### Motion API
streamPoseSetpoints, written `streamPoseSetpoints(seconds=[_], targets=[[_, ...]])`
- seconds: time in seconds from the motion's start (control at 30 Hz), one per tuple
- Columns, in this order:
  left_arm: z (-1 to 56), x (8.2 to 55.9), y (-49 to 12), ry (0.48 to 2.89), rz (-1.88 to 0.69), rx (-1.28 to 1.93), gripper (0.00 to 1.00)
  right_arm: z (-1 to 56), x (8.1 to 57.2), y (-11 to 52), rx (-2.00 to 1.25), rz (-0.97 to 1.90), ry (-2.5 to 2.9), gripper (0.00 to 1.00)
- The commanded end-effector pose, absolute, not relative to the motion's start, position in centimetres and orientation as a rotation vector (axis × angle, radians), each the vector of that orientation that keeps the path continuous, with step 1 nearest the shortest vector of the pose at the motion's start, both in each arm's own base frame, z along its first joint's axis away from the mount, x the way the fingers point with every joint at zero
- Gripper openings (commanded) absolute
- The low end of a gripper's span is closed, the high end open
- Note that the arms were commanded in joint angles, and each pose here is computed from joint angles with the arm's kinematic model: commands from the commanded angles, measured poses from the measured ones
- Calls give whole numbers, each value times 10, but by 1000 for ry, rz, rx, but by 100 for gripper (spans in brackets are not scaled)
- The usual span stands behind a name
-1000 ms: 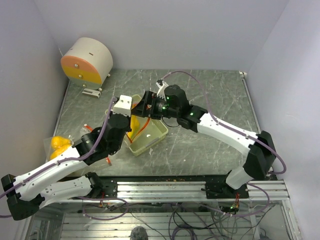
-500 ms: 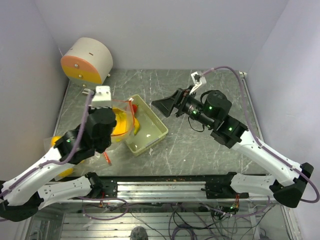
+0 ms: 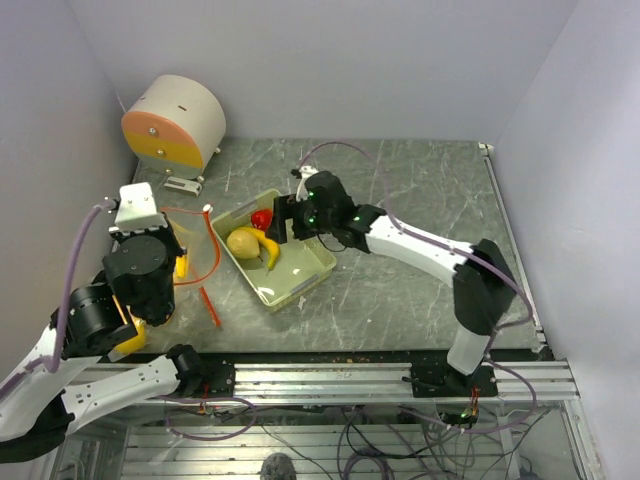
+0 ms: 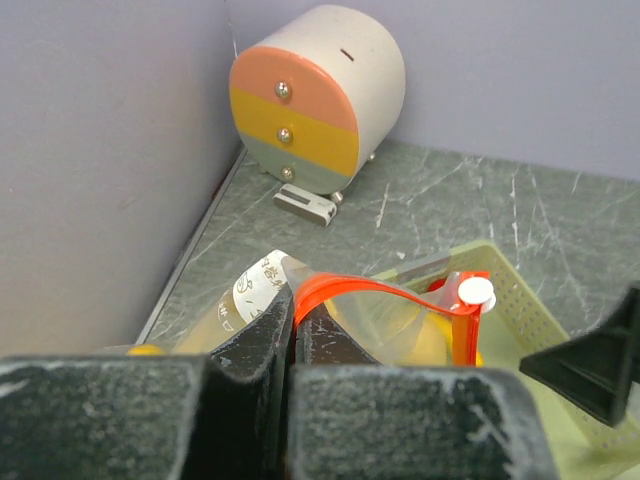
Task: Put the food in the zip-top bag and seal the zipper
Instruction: Pick up the fake fruit from the bin.
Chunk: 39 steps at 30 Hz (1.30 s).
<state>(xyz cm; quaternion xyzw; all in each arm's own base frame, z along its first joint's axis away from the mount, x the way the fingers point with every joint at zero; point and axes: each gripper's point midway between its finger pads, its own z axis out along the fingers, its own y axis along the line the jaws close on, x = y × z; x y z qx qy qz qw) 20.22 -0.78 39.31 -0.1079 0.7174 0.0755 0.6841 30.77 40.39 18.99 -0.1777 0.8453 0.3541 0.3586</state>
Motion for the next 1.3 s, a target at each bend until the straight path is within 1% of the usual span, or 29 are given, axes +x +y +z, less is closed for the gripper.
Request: streamPoseSetpoints(seconds=[0.0,0.2,0.37,0.43,0.5,0.57,0.6,0.67,0.7,0.77,0.8,0.83,0.93,1.0,1.17,1.27], targets=[[378,203,-12,1645,207,-206,7,157,319,421,-583,868,2224,79],[368,201,-7,1641,210,-204,7,84,339,437,-635,721,2337,77],[365,197,-1,1636,199,-211,7,40,349,440,-657,592,2407,73],[363,197,-2,1639,199,-210,7,32,352,439,-652,559,2407,72],[361,198,-4,1642,196,-205,7,26,354,439,-651,552,2406,63],[358,199,-7,1649,197,-193,7,20,355,438,-652,530,2409,61],[357,200,-8,1652,196,-189,7,17,356,437,-656,520,2412,58],[355,201,-11,1659,197,-182,7,11,356,434,-655,489,2417,45],[353,201,-12,1663,200,-178,7,11,357,431,-651,470,2418,37],[351,202,-12,1667,204,-177,7,19,358,422,-631,423,2407,20],[350,202,-13,1668,202,-178,7,28,360,417,-612,393,2388,14],[349,203,-14,1669,199,-177,7,39,362,411,-596,376,2368,12],[344,206,-21,1676,187,-166,7,77,361,394,-557,345,2305,9],[338,208,-27,1688,185,-157,7,115,358,383,-531,357,2246,9],[318,218,-46,1725,178,-134,7,163,338,355,-517,368,2189,9],[302,223,-58,1748,160,-128,7,193,323,346,-544,421,2127,8]])
